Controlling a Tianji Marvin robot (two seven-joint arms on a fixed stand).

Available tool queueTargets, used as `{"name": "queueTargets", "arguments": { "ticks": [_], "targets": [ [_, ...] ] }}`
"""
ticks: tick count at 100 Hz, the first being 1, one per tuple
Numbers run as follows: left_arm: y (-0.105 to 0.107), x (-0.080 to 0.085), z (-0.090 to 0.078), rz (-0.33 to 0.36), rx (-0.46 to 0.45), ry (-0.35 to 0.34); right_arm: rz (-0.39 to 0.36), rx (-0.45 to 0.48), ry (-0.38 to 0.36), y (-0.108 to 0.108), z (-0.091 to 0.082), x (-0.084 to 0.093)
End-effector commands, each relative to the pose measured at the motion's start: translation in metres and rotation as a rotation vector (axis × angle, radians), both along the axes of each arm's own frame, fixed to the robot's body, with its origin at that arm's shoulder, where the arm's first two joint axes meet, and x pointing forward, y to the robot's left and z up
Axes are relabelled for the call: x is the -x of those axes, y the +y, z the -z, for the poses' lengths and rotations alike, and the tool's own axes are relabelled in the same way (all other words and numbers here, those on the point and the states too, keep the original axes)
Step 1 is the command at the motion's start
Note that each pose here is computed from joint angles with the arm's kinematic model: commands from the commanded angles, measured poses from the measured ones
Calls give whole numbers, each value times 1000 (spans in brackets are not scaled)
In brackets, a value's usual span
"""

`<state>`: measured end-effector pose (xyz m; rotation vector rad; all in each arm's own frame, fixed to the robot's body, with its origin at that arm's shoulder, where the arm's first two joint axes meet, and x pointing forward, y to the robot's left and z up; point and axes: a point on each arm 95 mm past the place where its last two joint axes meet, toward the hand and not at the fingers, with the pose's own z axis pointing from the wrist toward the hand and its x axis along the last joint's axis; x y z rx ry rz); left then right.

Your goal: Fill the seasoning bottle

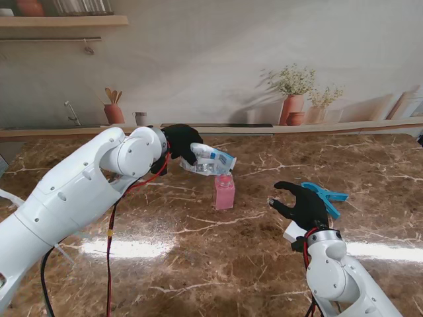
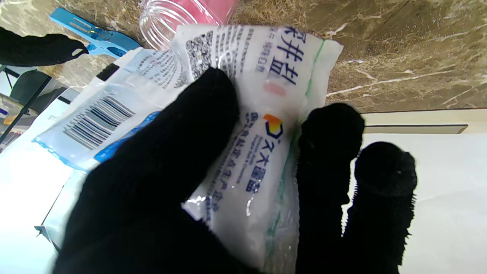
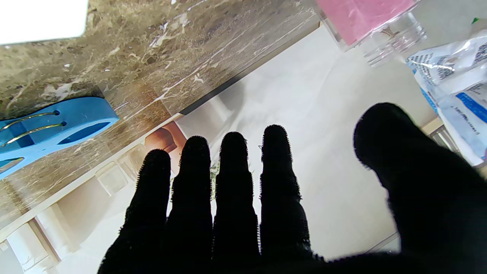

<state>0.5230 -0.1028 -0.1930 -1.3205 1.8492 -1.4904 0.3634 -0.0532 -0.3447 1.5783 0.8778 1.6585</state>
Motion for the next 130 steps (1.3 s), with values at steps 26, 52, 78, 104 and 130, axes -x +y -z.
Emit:
{"name": "queueTargets", "arguments": {
  "ticks": [26,52,78,104,130],
  "targets": [
    [-11,-3,-14,29,-44,-32,4,-8,27,-2,8,4],
    [-15,-5,-16,43,-92,-39,5,-9,24,-2,8,4],
    [-17,-6,-17,44,-107,-42,4,-9,30,-3,9,5],
    [-17,-5,-21,53,-134,-38,7,-11,29,-3,9,5],
    [-13,-4,-20,53,-135,-5,7,-13,31,-3,10,5]
  ]
}}
